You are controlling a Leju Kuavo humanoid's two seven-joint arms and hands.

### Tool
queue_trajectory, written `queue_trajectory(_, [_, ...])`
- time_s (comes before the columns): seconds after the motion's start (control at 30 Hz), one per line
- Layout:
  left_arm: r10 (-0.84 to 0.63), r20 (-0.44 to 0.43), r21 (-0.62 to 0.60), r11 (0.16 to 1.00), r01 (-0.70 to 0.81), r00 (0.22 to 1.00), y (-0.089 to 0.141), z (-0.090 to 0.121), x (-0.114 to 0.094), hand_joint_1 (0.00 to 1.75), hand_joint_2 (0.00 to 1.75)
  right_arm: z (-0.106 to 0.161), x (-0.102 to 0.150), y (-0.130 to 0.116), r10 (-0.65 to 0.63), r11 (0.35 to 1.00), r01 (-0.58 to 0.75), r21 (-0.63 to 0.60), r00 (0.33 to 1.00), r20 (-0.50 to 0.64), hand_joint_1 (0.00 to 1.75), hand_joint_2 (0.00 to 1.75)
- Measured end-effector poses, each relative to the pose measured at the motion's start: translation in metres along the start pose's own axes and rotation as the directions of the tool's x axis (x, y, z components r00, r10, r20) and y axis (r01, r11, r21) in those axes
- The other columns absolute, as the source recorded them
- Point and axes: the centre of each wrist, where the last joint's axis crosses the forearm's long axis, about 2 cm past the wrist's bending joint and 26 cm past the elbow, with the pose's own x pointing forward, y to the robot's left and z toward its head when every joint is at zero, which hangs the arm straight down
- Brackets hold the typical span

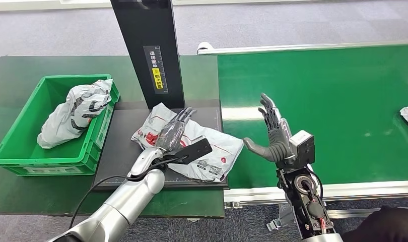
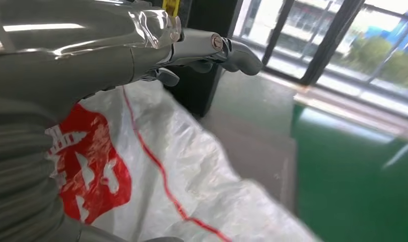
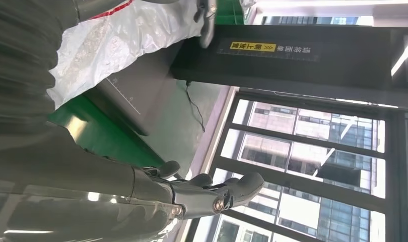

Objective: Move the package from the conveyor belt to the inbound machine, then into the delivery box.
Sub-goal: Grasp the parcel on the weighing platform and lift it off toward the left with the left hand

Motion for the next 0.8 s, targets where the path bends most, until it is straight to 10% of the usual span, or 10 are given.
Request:
queue_trajectory(0.13, [-0.074, -0.086, -0.156, 0.986, 0.06, 0.994, -0.007, -0.005, -0.005, 0.0, 1.75, -0.007, 0.001, 0.006, 0.023, 0.999, -0.023, 0.032, 1.0, 0.005, 0.0, 1.75])
queue_trajectory(0.27, [-0.129, -0.088, -0.281, 0.954, 0.1, 0.988, -0.007, -0.012, -0.005, 1.64, 1.75, -0.022, 0.005, 0.009, 0.03, 0.999, -0.031, 0.044, 0.999, 0.015, 0.0, 1.75])
queue_trajectory(0.3, [-0.135, -0.086, -0.288, 0.952, 0.105, 0.987, -0.008, -0.013, -0.005, 1.71, 1.75, -0.023, 0.005, 0.01, 0.031, 0.999, -0.032, 0.043, 0.999, 0.014, 0.0, 1.75])
queue_trajectory(0.8, [-0.166, -0.071, -0.256, 0.956, 0.142, 0.984, -0.014, -0.01, -0.011, 1.75, 1.75, 0.0, -0.003, 0.015, 0.035, 0.999, -0.035, 0.037, 0.999, -0.012, 0.0, 1.75])
